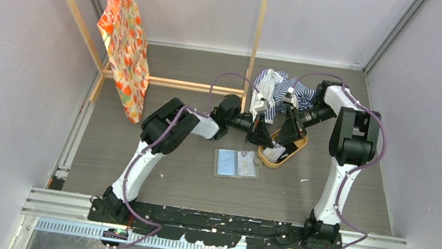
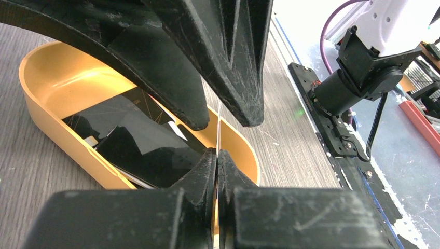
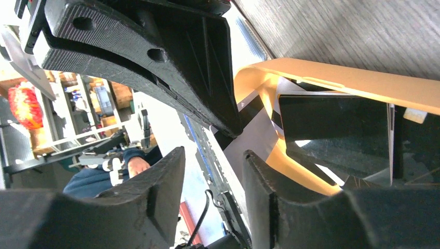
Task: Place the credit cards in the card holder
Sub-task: Pick up the credit card from the storage box.
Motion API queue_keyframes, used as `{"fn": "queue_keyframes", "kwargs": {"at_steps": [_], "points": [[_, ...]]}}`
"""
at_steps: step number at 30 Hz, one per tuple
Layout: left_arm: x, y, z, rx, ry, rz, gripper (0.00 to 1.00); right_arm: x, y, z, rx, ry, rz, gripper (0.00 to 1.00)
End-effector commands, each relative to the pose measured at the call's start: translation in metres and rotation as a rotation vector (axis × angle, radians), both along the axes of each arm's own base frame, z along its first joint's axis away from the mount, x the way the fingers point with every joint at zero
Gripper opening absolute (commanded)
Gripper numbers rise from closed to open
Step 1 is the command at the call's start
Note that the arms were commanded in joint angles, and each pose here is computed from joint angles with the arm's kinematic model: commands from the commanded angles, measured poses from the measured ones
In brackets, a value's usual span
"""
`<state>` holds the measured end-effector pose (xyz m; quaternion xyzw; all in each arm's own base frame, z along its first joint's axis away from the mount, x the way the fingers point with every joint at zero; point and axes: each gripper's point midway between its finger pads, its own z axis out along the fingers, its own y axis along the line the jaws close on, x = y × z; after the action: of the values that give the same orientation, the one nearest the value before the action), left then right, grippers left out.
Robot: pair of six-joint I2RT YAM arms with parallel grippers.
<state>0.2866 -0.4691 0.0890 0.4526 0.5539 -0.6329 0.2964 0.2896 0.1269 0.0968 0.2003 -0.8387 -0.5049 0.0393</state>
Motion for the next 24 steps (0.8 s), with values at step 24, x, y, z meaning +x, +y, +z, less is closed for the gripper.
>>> {"fn": "queue_keyframes", "kwargs": {"at_steps": [24], "points": [[0.042, 0.052, 0.124, -0.036, 0.741, 0.388, 0.00, 0.008, -0.046, 0.095, -0.052, -0.434, -0.183, 0.61]]}}
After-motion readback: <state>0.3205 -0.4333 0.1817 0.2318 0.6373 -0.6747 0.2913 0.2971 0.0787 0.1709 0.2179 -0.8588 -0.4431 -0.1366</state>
